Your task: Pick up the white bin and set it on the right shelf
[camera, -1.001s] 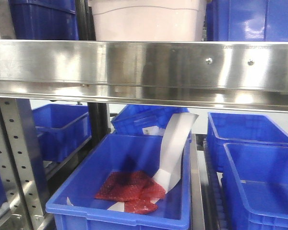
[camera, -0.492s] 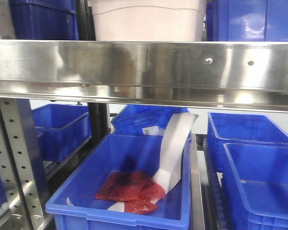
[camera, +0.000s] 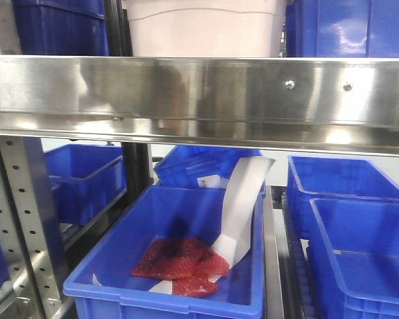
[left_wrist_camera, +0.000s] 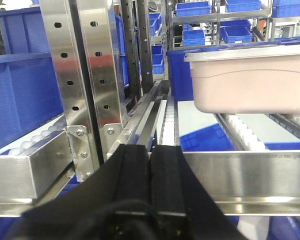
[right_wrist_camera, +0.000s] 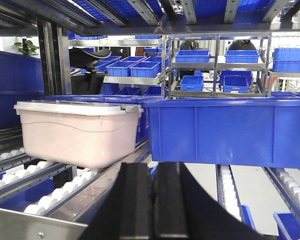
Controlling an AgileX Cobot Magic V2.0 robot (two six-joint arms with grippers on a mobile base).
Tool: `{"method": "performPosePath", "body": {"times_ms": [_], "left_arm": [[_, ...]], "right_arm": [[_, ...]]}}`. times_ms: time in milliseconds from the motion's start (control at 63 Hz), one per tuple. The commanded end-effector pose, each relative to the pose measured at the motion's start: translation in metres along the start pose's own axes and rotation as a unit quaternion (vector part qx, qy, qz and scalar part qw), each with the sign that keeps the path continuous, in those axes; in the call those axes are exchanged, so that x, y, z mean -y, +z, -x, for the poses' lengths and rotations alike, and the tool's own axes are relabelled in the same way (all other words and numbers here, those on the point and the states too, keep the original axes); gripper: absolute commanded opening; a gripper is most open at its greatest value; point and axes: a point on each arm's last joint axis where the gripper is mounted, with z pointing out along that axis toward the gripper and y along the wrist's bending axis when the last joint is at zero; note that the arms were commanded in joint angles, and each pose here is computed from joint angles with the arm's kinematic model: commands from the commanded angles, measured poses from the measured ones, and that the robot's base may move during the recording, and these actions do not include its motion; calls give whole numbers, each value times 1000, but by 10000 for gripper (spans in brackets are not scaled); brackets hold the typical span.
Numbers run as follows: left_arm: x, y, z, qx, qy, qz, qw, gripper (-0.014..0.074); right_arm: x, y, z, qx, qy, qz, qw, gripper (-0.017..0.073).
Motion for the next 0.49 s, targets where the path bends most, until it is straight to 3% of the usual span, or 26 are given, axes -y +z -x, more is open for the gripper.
{"method": "performPosePath", "body": {"times_ms": [0,48,64,159,476], "left_arm": [[-3,-1,14,42,42,13,998,-118],[-2,-3,11,32,102,13,994,-118],[-3,-4,11,32,108,15,993,-118],[-3,-10,2,22,48,22,998,-118],[-1,-34,-60,10,6,73,997,-118]], "right_arm": [[4,0,13,37,4,-24,999,68],[4,0,13,37,4,-24,999,68],[4,0,13,37,4,-24,999,68],[4,0,13,37,4,-24,999,68],[4,0,13,37,4,-24,999,68]]}}
